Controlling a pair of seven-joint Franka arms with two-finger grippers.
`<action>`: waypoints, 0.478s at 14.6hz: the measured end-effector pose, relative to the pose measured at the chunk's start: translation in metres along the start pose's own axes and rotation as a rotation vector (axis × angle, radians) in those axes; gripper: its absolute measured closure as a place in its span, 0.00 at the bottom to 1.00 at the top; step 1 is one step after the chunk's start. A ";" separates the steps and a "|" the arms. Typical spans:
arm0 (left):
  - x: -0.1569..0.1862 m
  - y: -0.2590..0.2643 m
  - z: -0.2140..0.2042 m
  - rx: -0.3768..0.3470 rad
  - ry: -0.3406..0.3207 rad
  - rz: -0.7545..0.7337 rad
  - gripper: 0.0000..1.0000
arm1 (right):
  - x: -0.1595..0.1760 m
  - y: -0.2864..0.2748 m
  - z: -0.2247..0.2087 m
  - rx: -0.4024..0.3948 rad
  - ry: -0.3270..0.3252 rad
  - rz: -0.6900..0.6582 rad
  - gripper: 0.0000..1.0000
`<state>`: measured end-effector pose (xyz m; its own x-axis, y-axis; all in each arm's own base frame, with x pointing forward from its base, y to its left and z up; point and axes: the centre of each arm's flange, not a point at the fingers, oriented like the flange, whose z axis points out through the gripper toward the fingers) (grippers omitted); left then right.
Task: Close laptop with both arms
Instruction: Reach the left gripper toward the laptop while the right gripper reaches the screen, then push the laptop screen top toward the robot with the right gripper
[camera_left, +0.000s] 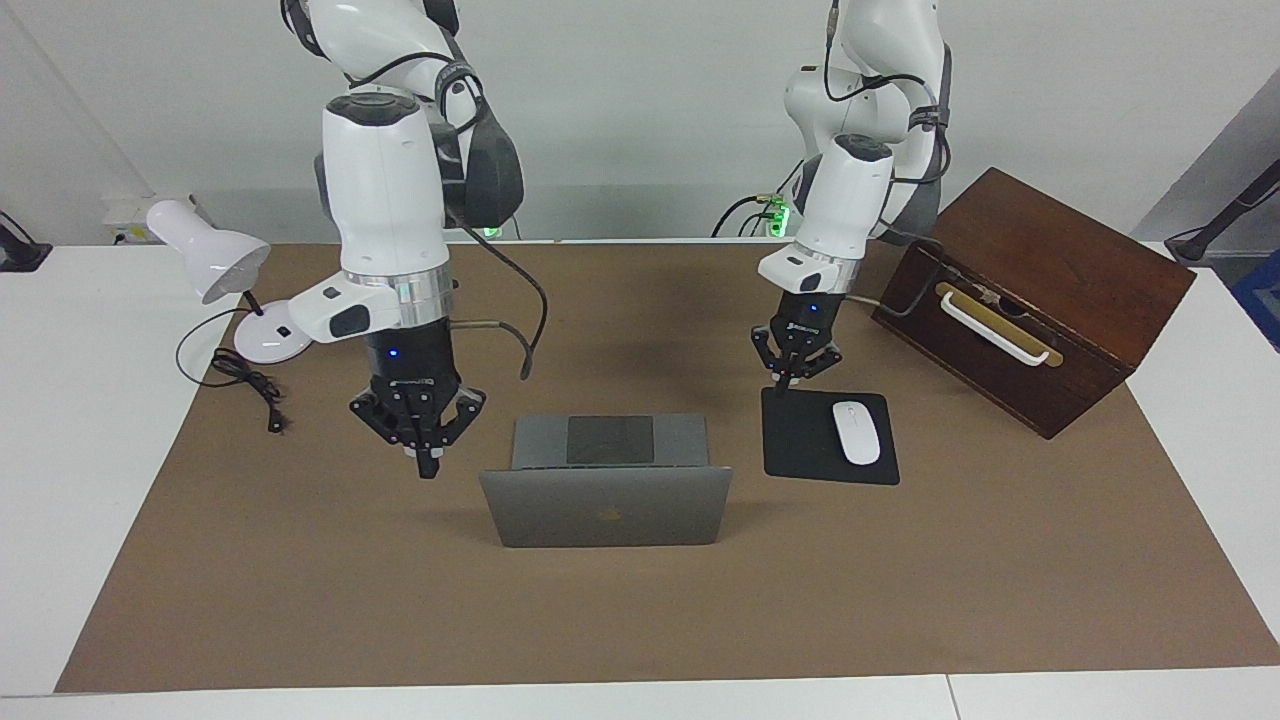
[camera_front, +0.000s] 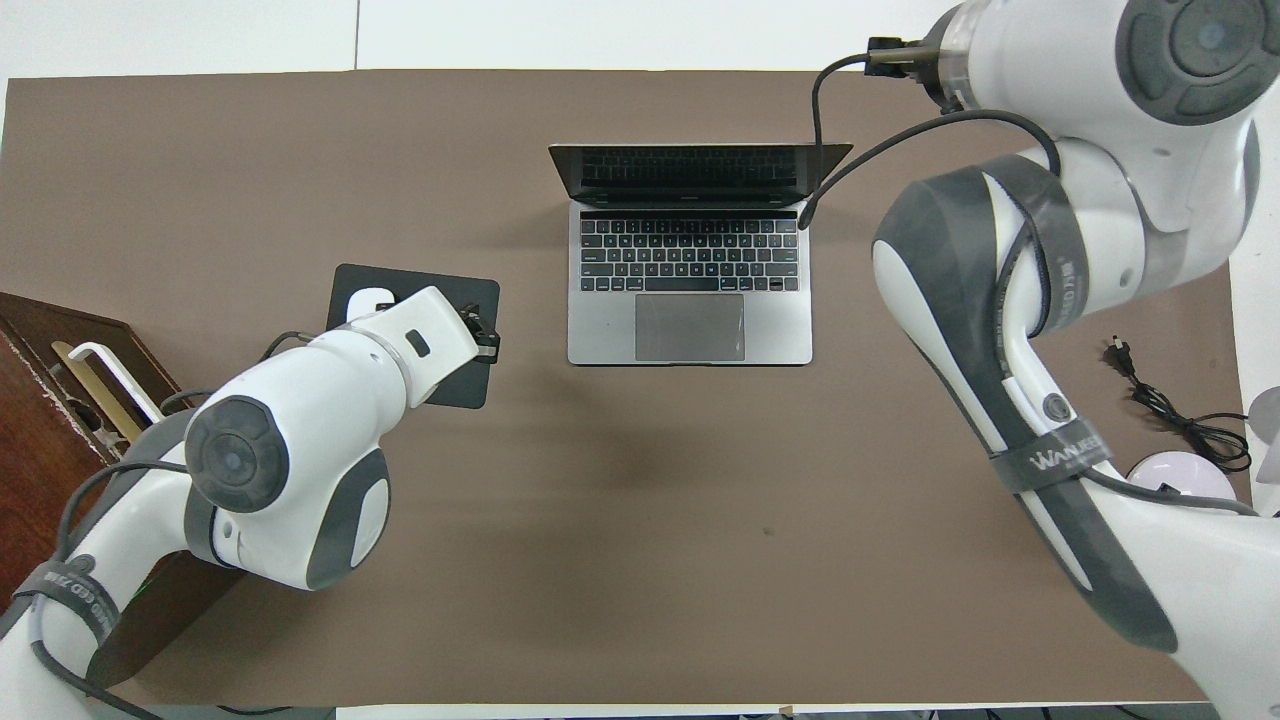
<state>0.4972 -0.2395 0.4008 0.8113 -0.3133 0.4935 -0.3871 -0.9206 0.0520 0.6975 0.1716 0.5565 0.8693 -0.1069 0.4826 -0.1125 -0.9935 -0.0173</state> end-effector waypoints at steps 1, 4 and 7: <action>-0.004 0.005 0.005 -0.003 0.029 0.029 0.99 | -0.002 -0.008 0.004 -0.005 0.014 0.022 0.99; -0.021 0.023 0.026 -0.015 0.113 0.087 0.99 | -0.011 -0.033 0.020 -0.018 0.035 0.079 0.99; -0.033 0.045 0.048 -0.032 0.174 0.124 0.99 | -0.017 -0.055 0.026 -0.029 0.053 0.104 0.99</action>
<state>0.4737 -0.2818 0.3450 0.6699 -0.3763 0.6401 -0.4953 -0.8687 0.0077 0.7016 0.2268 0.5264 0.8255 -0.2065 0.5253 -0.2155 -0.9755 -0.0448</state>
